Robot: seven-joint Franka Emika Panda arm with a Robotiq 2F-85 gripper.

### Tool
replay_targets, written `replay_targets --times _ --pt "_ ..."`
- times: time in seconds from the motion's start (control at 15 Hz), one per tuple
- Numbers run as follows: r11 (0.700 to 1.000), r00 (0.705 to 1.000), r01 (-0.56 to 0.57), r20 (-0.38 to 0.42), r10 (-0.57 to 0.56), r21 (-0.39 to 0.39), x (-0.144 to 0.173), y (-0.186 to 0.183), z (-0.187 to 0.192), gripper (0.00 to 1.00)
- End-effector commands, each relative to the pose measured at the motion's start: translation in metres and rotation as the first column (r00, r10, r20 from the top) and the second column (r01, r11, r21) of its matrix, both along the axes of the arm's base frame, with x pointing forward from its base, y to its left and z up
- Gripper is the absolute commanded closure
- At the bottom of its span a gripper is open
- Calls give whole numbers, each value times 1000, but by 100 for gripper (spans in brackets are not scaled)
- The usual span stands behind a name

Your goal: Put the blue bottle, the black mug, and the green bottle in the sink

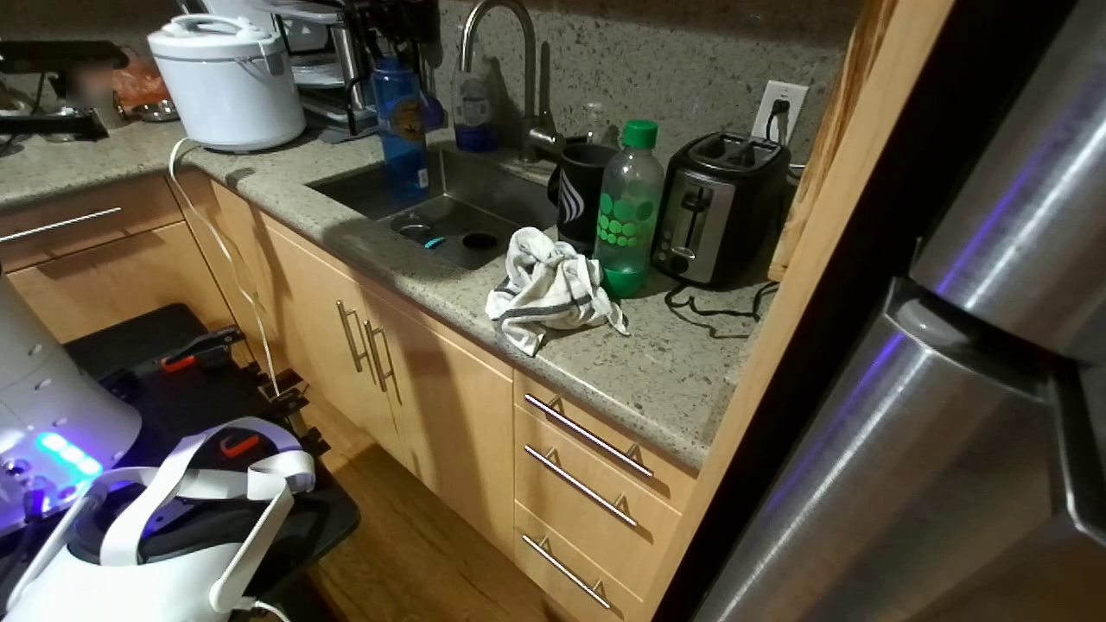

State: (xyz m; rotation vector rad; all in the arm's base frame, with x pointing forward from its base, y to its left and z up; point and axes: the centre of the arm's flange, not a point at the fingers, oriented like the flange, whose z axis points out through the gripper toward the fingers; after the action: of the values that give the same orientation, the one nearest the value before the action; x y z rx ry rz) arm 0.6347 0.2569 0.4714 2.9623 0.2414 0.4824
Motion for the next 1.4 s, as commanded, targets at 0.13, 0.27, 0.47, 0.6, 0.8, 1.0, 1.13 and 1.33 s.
replay_targets --times 0.13,0.27,0.47,0.6,0.8,1.0,1.13,1.33 --pt "1000 998 19 61 -20 23 -3 18 -2 50" --pt "999 998 34 56 -35 20 3 19 -13 50" --pt "998 996 56 65 -57 16 11 16 -23 50" --pt "998 994 56 91 -56 11 16 16 -24 50" --pt "999 990 48 131 -46 -8 22 17 -21 50" --pt "999 988 31 150 -26 -35 25 28 -19 50" --pt "999 988 11 152 -4 -42 26 39 -22 50" --pt "998 988 -13 153 21 -57 27 52 -29 50"
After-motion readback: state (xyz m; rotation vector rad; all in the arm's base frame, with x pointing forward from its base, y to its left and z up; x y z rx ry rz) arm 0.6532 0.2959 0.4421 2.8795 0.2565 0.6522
